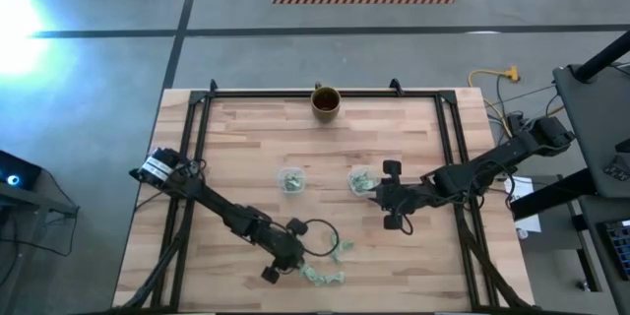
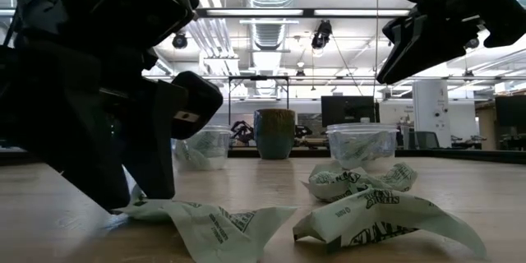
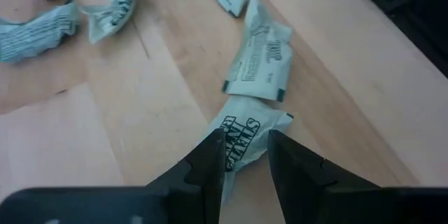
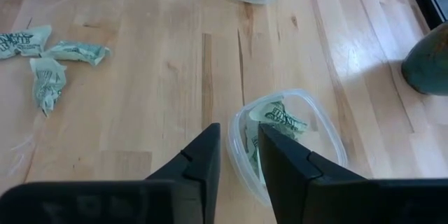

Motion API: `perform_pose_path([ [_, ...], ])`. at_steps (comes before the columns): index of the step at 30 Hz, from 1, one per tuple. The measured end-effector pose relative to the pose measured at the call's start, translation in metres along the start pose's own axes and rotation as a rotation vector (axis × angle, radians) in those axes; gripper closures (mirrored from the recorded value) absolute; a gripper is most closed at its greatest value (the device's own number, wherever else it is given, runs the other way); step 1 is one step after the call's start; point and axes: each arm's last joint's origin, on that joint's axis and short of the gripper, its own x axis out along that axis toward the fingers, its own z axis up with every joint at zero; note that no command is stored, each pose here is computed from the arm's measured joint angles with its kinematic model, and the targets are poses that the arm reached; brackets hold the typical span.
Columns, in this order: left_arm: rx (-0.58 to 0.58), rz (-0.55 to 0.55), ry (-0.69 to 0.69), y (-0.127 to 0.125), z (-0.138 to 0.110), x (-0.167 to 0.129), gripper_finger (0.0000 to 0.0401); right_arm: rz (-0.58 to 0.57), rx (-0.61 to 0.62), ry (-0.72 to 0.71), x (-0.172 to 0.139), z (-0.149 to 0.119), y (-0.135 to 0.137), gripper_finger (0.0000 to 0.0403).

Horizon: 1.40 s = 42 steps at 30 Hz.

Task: Pick and place Stevia / Truvia into bins
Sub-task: Put the white stevia packet into the left transparent container

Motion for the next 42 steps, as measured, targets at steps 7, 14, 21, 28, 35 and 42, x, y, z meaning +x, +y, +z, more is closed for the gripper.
perform_pose_path([
  [7, -0.001, 0.029, 0.008, 0.001, -0.001, 0.0, 0.0306, 0.0, 0.0, 0.0, 0.0, 0.0, 0.0, 0.0326],
  [14, 0.023, 0.063, 0.012, 0.002, -0.001, 0.0, 0.0333, 0.0, 0.0, 0.0, 0.0, 0.0, 0.0, 0.0333],
  [21, 0.023, 0.063, 0.012, 0.002, -0.002, 0.0, 0.0395, 0.0, 0.0, 0.0, 0.0, 0.0, 0.0, 0.0328],
  [28, 0.021, 0.061, 0.011, 0.002, 0.0, -0.003, 0.0393, 0.0, 0.0, 0.0, 0.0, 0.0, 0.0, 0.0335],
  [35, 0.026, 0.077, -0.013, 0.001, 0.009, -0.019, 0.0393, 0.0, 0.0, -0.001, 0.0, 0.0, 0.0, 0.0328],
  [42, 0.073, 0.184, -0.012, 0.001, 0.02, -0.048, 0.0393, 0.0, 0.0, -0.001, 0.0, 0.0, 0.0, 0.0324],
])
